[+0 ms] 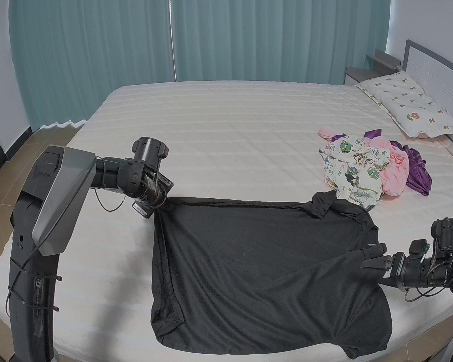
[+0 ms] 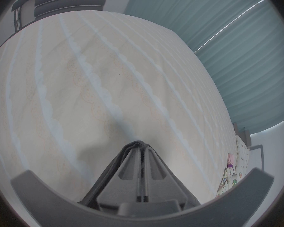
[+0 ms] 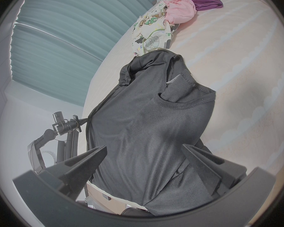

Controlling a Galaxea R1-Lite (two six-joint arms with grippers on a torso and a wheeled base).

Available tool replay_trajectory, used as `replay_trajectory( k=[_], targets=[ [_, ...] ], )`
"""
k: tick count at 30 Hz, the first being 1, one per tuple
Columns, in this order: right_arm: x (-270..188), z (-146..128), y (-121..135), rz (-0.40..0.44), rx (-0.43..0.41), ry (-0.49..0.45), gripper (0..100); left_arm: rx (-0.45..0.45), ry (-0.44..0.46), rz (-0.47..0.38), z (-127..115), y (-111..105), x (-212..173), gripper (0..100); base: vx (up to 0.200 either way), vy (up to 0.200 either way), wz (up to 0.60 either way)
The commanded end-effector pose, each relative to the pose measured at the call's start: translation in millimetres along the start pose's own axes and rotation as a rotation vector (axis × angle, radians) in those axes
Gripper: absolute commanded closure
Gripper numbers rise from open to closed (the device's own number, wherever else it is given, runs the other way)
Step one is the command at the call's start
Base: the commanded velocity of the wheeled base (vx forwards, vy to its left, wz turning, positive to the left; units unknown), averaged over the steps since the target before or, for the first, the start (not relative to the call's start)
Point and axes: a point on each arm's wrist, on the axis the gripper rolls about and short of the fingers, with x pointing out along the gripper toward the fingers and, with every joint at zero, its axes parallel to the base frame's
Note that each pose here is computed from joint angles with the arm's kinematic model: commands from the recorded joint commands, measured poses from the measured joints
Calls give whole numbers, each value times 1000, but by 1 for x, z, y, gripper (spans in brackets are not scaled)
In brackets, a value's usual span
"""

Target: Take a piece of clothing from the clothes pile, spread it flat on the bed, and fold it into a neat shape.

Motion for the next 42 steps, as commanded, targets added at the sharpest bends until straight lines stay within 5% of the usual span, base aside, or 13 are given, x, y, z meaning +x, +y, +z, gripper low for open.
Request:
replay_trajectory(
  k=[1,2,3,16,20,23,31,42],
  targets=[
    [1,0,0,-1,2,3,0,-9,-7,13,4,4,6,100,0,0,0],
    [1,0,-1,-2,3,4,0,-8,-8,14,5,5,6,100,0,0,0],
    [1,0,-1,-2,3,4,0,-10,-7,12,5,5,6,0,0,0,0],
    [-1,-2,-1,-1,0,3,0,-39,65,18,28,14,-28,0,0,0,0],
    [-2,-1,0,2,-3,-2,0,-54,122,-5,38,26,-56,0,0,0,0],
    [-2,-2,1,3,-4,-2,0,28,172,26,34,49,-79,0,0,0,0],
    [-2,-3,0,2,-3,3,0,159,270,107,-12,95,-128,0,0,0,0],
    [-5,-5,5,16,-21,-6,0,338,278,138,-82,118,-140,0,0,0,0]
  ],
)
